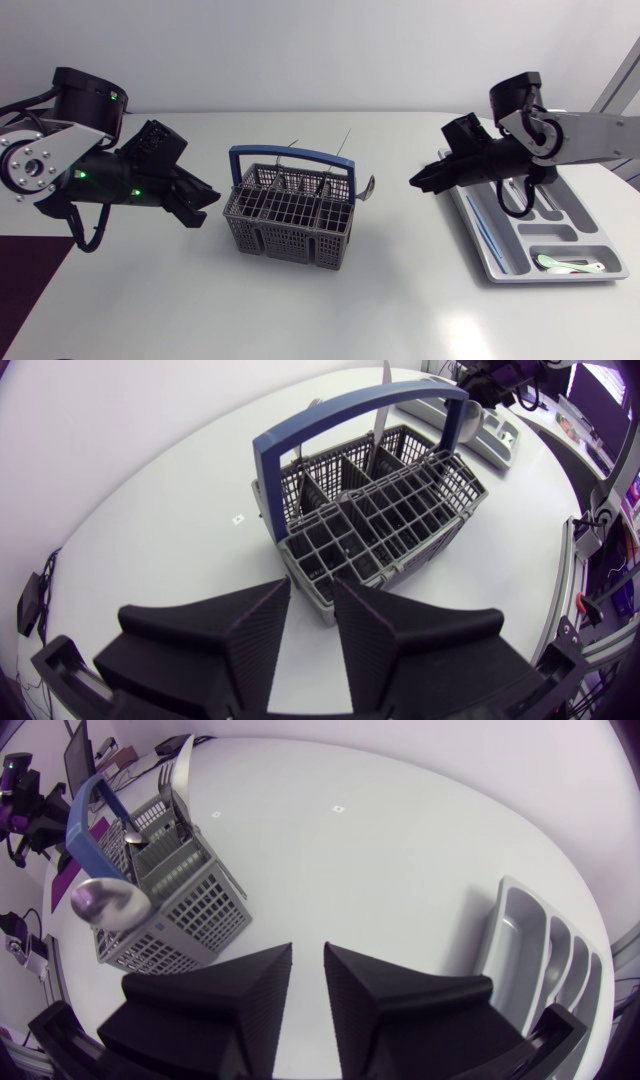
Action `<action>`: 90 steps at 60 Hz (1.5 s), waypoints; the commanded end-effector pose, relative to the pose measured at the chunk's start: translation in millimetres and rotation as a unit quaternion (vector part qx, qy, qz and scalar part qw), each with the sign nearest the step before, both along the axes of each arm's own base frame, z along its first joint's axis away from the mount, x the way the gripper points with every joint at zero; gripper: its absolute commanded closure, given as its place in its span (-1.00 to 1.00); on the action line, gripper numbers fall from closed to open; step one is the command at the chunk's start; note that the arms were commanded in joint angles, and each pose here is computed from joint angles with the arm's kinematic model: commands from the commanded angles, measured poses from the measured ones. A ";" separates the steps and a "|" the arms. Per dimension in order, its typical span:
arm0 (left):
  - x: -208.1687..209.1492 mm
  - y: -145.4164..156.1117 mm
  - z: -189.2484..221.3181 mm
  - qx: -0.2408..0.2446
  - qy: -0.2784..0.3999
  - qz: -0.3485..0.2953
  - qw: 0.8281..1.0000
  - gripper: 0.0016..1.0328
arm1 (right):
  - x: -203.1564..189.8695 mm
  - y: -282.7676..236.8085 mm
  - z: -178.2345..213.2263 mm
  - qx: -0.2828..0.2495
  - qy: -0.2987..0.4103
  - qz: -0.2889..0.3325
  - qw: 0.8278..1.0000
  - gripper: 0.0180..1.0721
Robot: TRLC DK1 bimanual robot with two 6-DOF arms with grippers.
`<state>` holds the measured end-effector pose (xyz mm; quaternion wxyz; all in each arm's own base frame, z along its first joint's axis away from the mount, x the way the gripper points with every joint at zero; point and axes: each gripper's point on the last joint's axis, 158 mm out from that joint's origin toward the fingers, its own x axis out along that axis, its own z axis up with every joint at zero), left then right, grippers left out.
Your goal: Sort the cutlery from the basket into the organizer compartments.
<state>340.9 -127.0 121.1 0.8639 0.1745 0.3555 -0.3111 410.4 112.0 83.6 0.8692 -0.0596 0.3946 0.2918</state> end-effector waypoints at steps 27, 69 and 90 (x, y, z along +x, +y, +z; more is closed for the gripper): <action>3.4 9.9 -74.4 -0.006 0.121 -0.019 0.993 0.72 | 51.9 73.8 -9.8 0.079 0.058 0.021 0.995 0.89; 32.5 -16.4 -65.6 -0.021 0.101 -0.027 0.994 0.71 | -5.7 106.5 -27.8 0.099 0.127 0.073 0.984 0.89; 70.5 -20.5 -63.1 -0.035 0.100 -0.007 0.994 0.69 | -52.4 102.1 -21.1 0.105 0.138 0.085 0.981 0.89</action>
